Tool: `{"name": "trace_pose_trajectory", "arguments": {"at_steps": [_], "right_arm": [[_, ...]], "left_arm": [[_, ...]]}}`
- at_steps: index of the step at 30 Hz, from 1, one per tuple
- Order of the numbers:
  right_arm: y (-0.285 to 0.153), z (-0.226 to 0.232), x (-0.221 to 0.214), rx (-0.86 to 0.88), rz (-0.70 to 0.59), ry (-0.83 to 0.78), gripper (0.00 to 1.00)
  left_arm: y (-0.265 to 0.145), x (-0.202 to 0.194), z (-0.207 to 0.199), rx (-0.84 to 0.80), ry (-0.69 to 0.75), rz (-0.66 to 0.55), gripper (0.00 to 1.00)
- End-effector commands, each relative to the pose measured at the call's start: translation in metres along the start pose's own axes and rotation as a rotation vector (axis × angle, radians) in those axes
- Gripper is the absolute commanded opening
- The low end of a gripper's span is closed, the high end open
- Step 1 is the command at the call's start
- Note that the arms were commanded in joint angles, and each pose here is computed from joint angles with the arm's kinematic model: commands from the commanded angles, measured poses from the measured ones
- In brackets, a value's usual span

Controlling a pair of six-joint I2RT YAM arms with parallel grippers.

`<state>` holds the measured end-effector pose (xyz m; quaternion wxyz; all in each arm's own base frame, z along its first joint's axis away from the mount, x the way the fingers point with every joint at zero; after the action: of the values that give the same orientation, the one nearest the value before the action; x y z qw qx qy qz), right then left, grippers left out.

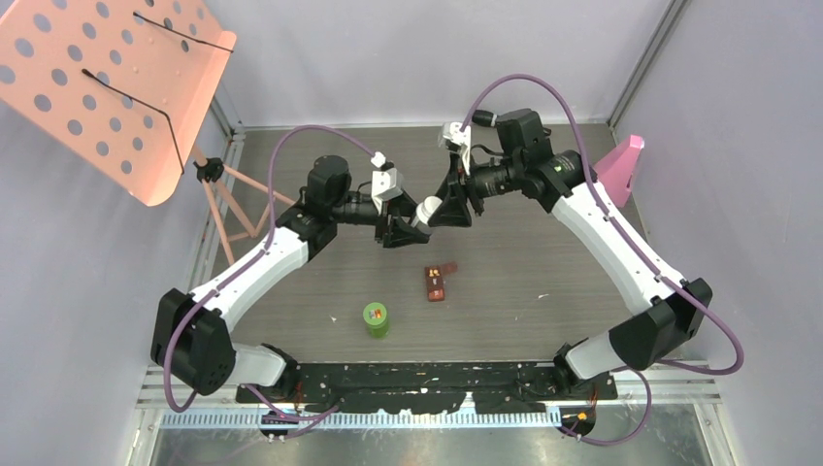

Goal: Sort the pills into containers
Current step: Screw the lid of the pill bottle onto the pill bottle.

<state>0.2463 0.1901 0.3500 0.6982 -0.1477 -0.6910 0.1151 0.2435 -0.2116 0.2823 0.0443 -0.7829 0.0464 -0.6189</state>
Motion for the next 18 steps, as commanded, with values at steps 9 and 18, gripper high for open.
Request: {"name": "trace_pose_trajectory", "arguments": {"at_steps": [9, 18], "right_arm": [[0.028, -0.014, 0.019, -0.278, -0.029, 0.388, 0.27], [0.056, -0.017, 0.025, -0.639, -0.099, 0.795, 0.19]], "left_arm": [[-0.008, 0.024, 0.014, 0.272, 0.148, -0.067, 0.00], [-0.012, 0.009, 0.026, 0.442, 0.181, -0.099, 0.00]]}}
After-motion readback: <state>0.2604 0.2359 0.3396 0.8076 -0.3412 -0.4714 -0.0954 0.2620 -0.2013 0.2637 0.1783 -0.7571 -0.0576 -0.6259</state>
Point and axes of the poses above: each gripper's point midway between its finger pads, its own y axis out along the fingers, its own z axis along the line the jaws close on, x = y × z, the point moved 10 cm from there along -y, back along the fingers, and after that the axes turned 12 degrees about -y, right-handed, at the moved point
